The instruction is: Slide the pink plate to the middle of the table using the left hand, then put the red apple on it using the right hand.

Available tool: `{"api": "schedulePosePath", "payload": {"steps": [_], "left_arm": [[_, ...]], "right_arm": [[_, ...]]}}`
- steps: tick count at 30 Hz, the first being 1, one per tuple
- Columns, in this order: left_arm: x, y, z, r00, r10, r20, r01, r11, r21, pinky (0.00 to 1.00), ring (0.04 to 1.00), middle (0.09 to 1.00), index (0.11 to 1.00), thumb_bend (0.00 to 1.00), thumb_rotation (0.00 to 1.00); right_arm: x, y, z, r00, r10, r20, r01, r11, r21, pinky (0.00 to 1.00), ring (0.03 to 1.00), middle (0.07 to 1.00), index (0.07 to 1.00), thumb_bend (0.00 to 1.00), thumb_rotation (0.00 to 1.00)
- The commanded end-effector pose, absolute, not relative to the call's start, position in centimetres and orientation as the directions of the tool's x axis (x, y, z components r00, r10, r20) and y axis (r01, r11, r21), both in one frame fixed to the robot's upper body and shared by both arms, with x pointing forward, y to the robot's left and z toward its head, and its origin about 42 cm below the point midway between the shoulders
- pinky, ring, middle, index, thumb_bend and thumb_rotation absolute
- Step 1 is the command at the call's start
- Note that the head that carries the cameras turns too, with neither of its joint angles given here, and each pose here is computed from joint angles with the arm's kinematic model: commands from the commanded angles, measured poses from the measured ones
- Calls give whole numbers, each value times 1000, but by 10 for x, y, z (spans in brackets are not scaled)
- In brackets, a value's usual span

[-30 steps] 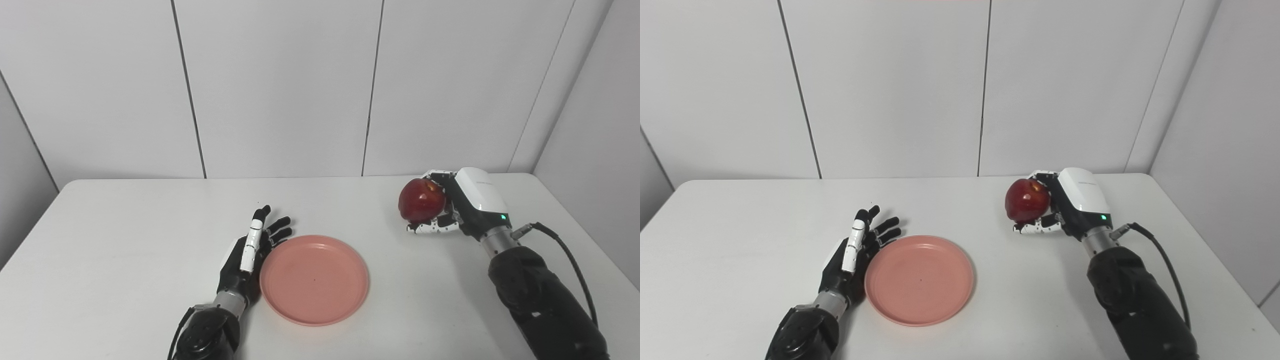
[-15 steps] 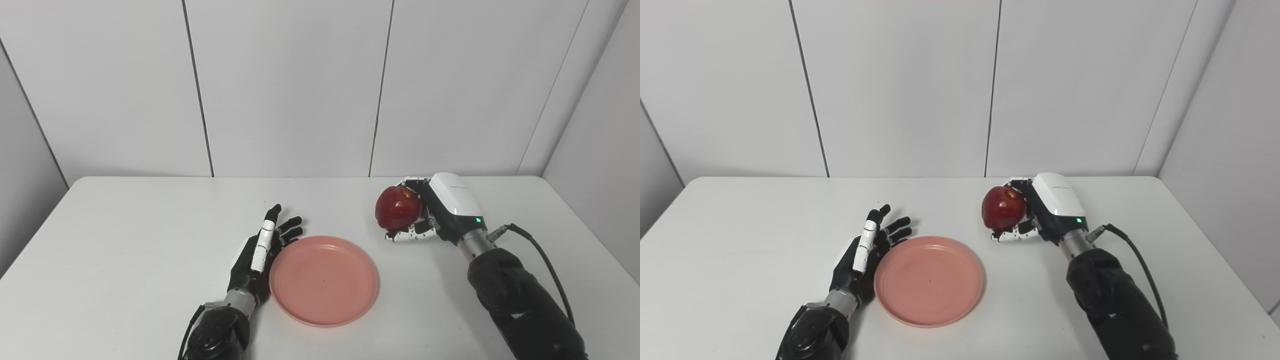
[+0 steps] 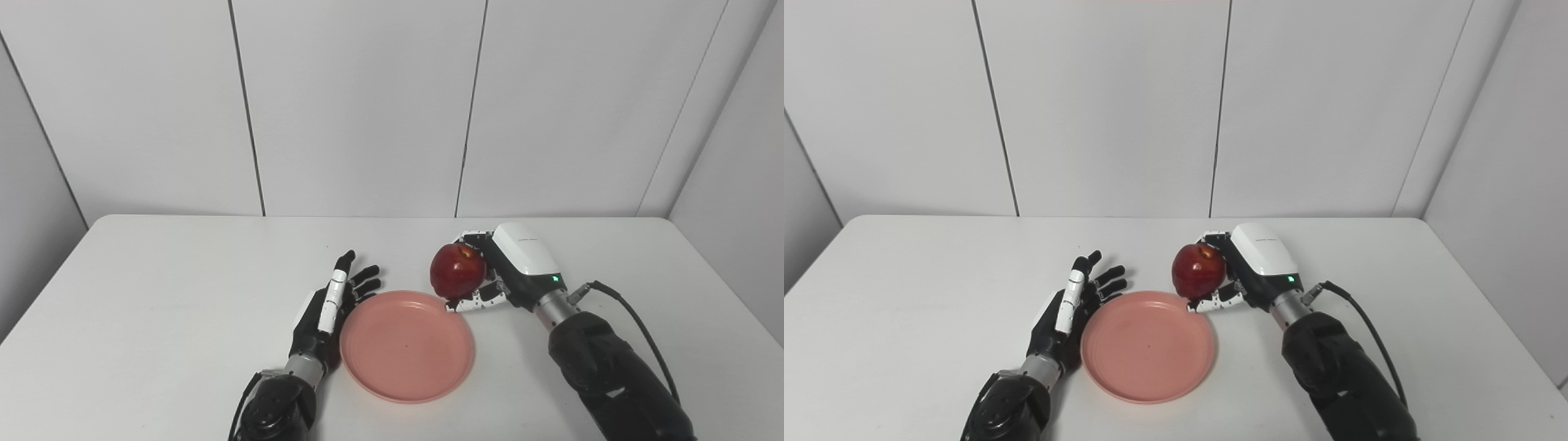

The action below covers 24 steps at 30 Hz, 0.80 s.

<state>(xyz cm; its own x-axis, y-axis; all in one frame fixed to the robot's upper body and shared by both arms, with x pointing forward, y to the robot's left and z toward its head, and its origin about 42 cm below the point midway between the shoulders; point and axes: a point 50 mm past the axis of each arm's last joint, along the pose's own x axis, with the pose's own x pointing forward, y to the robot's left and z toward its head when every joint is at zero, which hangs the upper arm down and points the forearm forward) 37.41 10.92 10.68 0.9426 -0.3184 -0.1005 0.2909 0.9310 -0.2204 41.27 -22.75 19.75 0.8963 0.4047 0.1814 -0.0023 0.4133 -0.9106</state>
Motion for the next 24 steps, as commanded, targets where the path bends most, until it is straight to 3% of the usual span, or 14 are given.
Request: {"api": "schedulePosePath", "payload": {"steps": [1,11,24], "left_arm": [[363,108,80,924,-317,-216,267,935,-232,865,856,862,1000,794,955],[363,106,82,923,-322,-213,269,932,-243,884,860,866,1000,782,952],[363,103,86,923,-318,-217,265,934,-239,859,842,842,1000,785,952]], "right_arm": [[420,-214,234,839,457,294,72,443,-894,169,237,334,483,501,164],[413,-195,244,807,506,305,55,450,-891,160,225,315,482,500,167],[409,-173,225,785,555,275,11,433,-902,164,225,311,482,501,165]]}}
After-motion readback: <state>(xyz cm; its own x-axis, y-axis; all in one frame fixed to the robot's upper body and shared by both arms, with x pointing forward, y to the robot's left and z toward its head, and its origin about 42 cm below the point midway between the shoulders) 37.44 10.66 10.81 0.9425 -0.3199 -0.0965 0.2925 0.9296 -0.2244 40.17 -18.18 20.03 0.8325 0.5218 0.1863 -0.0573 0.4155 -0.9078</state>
